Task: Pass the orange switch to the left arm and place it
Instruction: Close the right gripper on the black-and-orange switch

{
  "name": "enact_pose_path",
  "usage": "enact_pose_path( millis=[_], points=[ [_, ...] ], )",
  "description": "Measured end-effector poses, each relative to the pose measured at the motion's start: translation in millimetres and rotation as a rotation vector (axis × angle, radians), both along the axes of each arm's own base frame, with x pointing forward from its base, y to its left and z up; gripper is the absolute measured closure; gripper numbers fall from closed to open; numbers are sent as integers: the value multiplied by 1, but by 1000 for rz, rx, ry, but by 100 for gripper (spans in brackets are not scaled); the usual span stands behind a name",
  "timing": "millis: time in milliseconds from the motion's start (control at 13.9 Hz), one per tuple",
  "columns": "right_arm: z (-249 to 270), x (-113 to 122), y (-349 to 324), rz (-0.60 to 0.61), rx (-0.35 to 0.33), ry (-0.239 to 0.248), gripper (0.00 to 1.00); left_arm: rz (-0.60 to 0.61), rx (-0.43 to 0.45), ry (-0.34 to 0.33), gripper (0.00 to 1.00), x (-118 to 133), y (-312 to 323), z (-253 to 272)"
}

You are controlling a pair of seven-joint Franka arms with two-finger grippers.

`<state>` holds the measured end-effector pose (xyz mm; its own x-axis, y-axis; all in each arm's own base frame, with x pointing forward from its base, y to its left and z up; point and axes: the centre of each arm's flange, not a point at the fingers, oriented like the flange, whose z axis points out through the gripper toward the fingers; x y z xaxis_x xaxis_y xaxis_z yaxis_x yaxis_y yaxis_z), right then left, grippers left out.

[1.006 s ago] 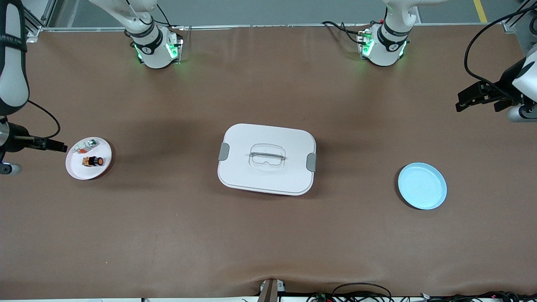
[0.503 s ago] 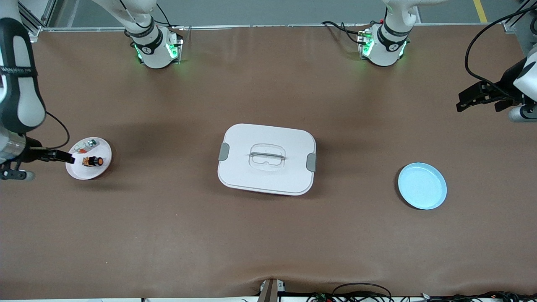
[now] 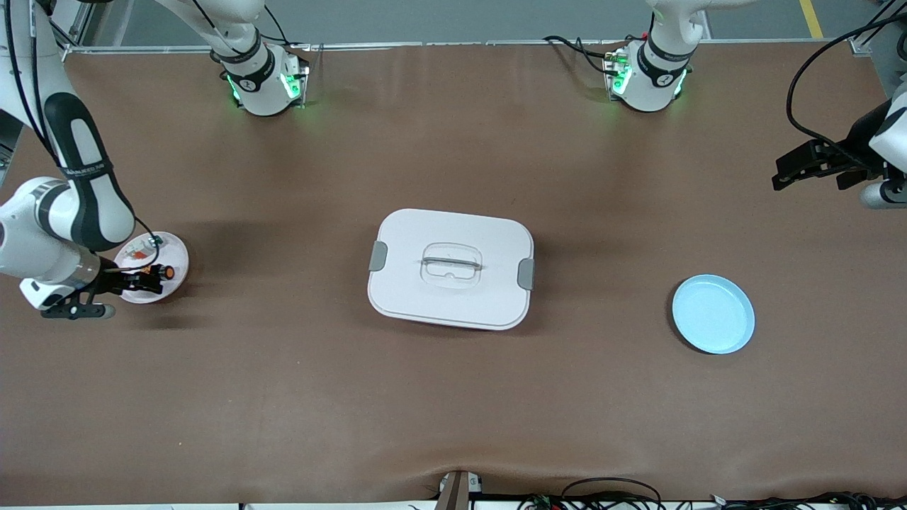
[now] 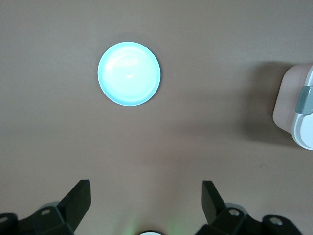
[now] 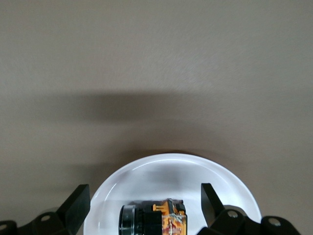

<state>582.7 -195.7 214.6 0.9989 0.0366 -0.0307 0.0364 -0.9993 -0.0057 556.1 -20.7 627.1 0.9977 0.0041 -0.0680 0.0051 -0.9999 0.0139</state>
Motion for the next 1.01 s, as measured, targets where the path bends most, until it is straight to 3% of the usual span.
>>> enact_pose_path(
  millis=[431, 1006],
  points=[
    [-10, -10, -11, 50, 9, 21, 0, 0, 0, 2, 0, 1, 0, -1],
    [-23, -30, -22, -28, 79, 82, 0, -1, 0, 2, 0, 1, 0, -1]
  ],
)
